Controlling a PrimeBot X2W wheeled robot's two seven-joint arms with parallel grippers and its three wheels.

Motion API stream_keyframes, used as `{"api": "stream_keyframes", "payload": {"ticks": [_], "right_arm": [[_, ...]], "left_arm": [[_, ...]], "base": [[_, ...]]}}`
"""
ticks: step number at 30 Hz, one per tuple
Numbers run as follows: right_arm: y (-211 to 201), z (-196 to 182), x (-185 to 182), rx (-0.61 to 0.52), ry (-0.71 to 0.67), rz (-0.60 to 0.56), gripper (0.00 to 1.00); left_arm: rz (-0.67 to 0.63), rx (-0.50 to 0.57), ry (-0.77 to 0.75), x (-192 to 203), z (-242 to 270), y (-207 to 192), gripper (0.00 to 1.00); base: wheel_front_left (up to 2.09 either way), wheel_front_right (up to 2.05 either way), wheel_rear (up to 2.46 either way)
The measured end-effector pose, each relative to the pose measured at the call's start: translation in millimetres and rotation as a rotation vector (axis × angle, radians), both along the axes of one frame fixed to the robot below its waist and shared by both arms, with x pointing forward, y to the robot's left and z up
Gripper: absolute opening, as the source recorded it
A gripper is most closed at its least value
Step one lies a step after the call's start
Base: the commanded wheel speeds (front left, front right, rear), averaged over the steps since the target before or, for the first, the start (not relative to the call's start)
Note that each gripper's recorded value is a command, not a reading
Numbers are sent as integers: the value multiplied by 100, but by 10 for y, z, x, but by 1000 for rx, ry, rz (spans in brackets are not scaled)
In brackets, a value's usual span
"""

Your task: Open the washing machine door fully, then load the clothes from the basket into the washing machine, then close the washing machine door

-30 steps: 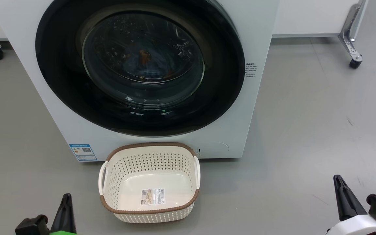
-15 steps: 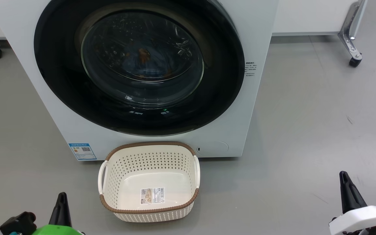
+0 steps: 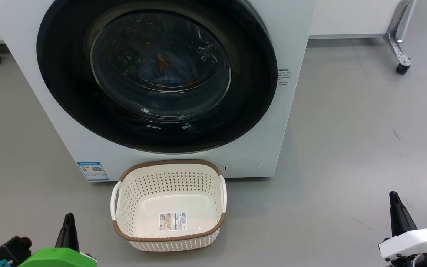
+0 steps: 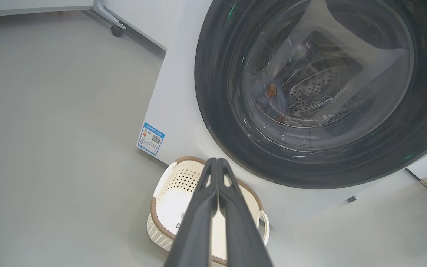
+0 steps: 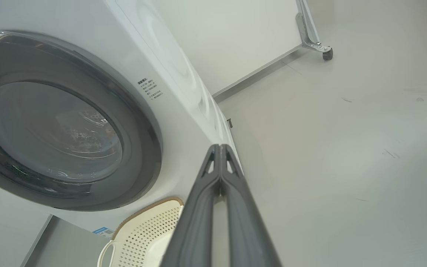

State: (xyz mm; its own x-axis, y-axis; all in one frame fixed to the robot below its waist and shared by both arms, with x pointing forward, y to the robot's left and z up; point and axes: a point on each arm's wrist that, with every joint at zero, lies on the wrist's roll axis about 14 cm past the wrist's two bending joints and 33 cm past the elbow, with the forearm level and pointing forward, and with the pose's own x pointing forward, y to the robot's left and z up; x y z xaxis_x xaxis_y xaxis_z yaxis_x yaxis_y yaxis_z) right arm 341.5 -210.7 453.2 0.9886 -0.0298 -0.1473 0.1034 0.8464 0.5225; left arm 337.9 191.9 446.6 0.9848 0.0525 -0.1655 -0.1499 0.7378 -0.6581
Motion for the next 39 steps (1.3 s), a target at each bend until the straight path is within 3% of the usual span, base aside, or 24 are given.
{"api": "stream_keyframes", "payload": {"ticks": [39], "right_arm": [[7, 81, 177, 591, -17, -104, 0]], "left_arm": [[45, -496, -19, 195, 100, -34, 0]], "base": [[0, 0, 0]]}}
